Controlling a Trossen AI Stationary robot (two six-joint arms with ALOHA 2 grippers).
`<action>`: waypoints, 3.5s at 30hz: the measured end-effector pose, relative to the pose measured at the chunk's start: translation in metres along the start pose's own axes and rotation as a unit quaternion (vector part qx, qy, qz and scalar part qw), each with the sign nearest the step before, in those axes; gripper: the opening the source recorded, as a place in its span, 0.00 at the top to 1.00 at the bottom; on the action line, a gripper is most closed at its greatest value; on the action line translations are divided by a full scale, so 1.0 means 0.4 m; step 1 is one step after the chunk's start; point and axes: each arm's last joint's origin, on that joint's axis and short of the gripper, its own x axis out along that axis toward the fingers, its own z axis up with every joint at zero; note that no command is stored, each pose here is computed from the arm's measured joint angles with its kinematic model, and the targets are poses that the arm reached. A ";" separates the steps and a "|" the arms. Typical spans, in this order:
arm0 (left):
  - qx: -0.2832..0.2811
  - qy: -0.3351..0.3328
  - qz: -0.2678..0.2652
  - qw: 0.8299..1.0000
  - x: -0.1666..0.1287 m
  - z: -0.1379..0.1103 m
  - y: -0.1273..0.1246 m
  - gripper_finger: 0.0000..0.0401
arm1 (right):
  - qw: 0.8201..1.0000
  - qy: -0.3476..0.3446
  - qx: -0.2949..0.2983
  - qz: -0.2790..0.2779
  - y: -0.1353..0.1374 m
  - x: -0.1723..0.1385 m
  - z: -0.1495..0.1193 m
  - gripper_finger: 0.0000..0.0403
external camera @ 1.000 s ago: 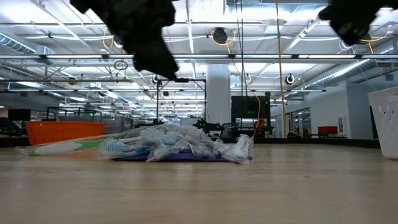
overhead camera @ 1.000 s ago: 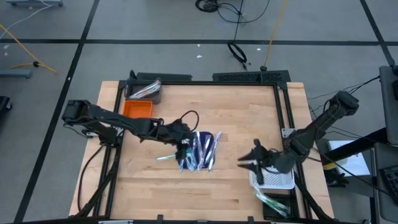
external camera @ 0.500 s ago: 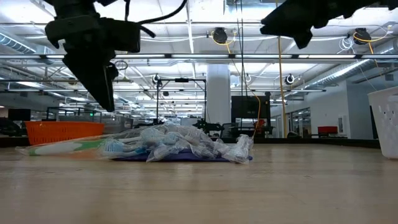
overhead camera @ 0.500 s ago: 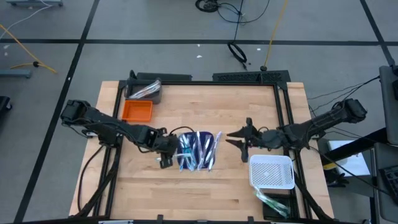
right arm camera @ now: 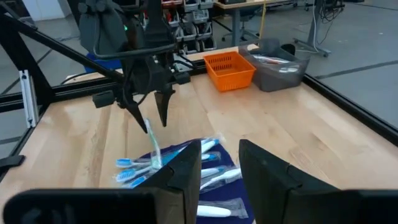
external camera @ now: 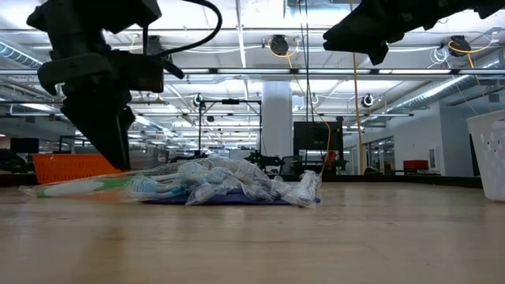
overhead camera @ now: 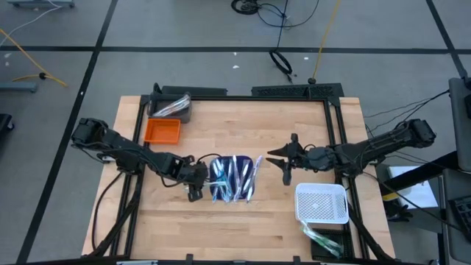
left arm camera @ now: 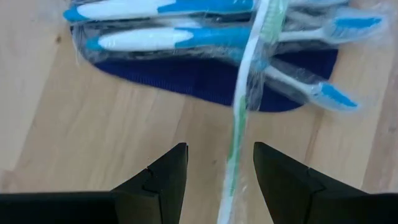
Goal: Pick & Place Toothbrushes
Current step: Put the green toothbrush into the black bin
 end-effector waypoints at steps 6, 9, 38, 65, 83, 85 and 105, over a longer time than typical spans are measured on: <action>-0.006 -0.019 -0.026 0.999 0.021 -0.022 -0.004 0.54 | 1.000 0.000 0.000 0.000 0.000 0.000 0.000 0.75; -0.011 -0.021 -0.031 0.999 0.027 -0.034 -0.007 0.54 | 1.000 0.000 -0.002 0.000 0.000 0.000 0.000 0.75; -0.033 -0.064 -0.028 0.997 -0.007 -0.042 0.003 0.99 | 1.000 0.001 -0.002 0.000 0.000 0.000 -0.001 0.75; 0.051 -0.497 -0.090 0.862 -0.080 0.193 0.025 0.98 | 0.992 -0.098 -0.006 0.084 -0.002 -0.005 -0.039 0.74; 0.066 -0.503 -0.086 0.857 -0.017 0.334 -0.003 0.96 | 0.990 -0.120 -0.012 0.078 0.000 0.018 -0.040 0.61; 0.065 -0.506 -0.087 0.856 -0.019 0.336 -0.003 0.98 | 0.989 -0.123 -0.012 0.077 -0.001 0.018 -0.038 0.60; 0.063 -0.512 -0.096 0.851 -0.024 0.334 -0.015 0.99 | 0.983 -0.169 0.006 0.075 -0.022 0.020 -0.010 0.61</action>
